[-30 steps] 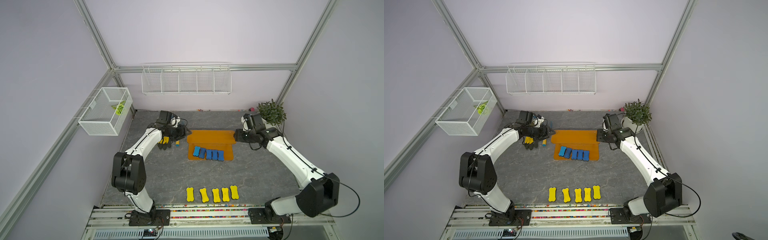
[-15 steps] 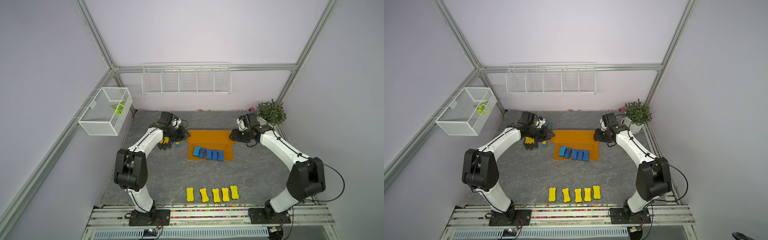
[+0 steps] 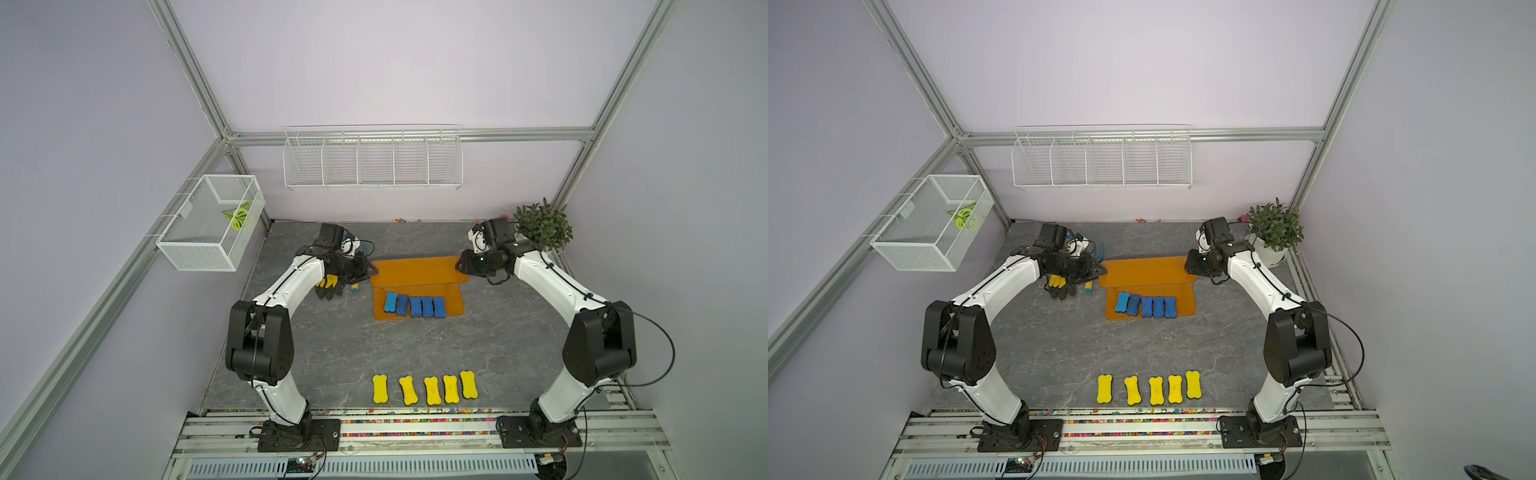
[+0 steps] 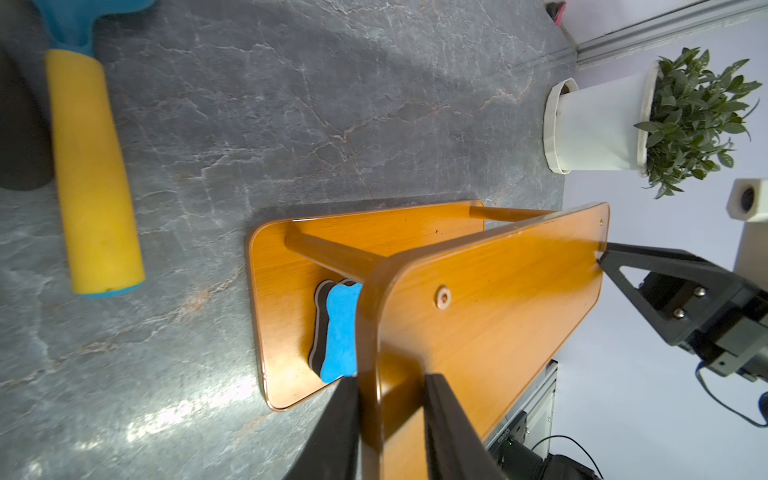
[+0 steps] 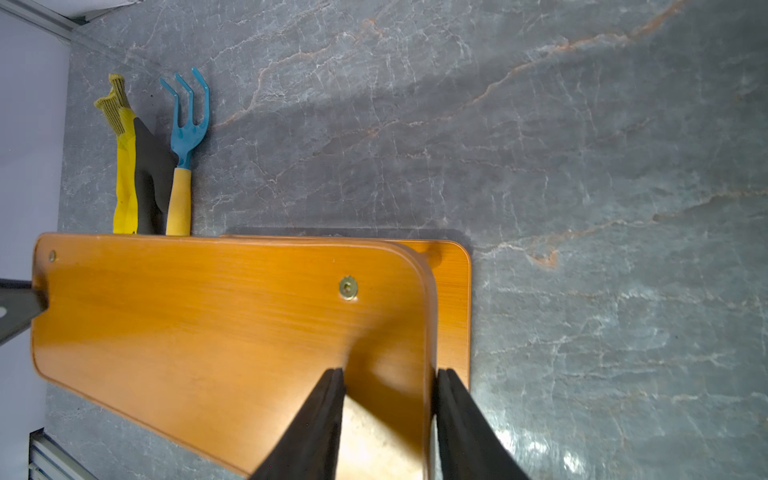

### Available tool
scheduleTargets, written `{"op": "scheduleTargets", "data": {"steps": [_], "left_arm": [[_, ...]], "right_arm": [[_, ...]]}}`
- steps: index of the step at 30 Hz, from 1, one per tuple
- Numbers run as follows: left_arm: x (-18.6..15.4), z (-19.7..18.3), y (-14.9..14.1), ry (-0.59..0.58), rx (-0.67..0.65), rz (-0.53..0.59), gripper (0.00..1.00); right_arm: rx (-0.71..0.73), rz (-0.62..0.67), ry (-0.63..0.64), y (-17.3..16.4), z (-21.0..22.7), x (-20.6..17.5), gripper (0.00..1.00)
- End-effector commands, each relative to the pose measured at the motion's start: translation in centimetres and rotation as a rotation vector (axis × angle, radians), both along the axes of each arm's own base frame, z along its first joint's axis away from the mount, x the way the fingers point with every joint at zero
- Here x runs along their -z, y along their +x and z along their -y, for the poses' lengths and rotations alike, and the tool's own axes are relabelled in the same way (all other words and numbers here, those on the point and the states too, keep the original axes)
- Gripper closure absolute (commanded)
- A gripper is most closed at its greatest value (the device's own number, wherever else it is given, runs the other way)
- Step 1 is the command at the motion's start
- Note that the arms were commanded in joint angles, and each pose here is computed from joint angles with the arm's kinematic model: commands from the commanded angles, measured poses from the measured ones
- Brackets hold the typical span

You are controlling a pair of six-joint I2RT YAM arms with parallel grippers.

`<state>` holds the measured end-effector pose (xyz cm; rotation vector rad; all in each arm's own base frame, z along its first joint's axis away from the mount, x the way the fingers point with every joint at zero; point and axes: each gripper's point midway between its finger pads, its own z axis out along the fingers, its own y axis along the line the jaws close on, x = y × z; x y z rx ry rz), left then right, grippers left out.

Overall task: Remove the whiteboard erasers from the shelf
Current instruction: Adjust the shelf at the center of the board.

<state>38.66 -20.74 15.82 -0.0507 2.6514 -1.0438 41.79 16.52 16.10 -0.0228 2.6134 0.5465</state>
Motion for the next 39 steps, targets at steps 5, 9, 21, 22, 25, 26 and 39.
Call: {"op": "scheduleTargets", "data": {"steps": [5,9,21,22,25,26,39], "left_arm": [[-1.9,0.2,-1.5,-0.013,0.03,0.057,0.72],[-1.6,-0.3,-1.9,0.009,0.016,0.063,0.72],[-0.9,-1.9,-2.2,0.08,-0.037,0.081,0.67],[-1.0,-1.9,-2.2,0.08,-0.037,0.081,0.66],[-1.0,-1.8,-2.2,0.077,-0.032,0.082,0.64],[-1.0,-2.0,-2.2,0.081,-0.036,0.078,0.63],[-2.1,-2.9,-2.2,0.063,-0.064,0.09,0.6]], "right_arm": [[-0.118,0.051,0.076,1.9,-4.2,-2.1,0.58],[-0.143,0.056,0.08,2.9,-5.5,-2.4,0.58],[-0.181,0.034,0.07,4.3,-7.5,-1.7,0.58],[-0.178,0.037,0.07,4.3,-7.4,-1.9,0.57],[-0.17,0.045,0.089,4.4,-6.7,-2.9,0.54],[-0.163,0.053,0.091,4.5,-6.2,-3.4,0.53],[-0.074,0.145,0.119,0.7,-1.3,-6.0,0.53]]}}
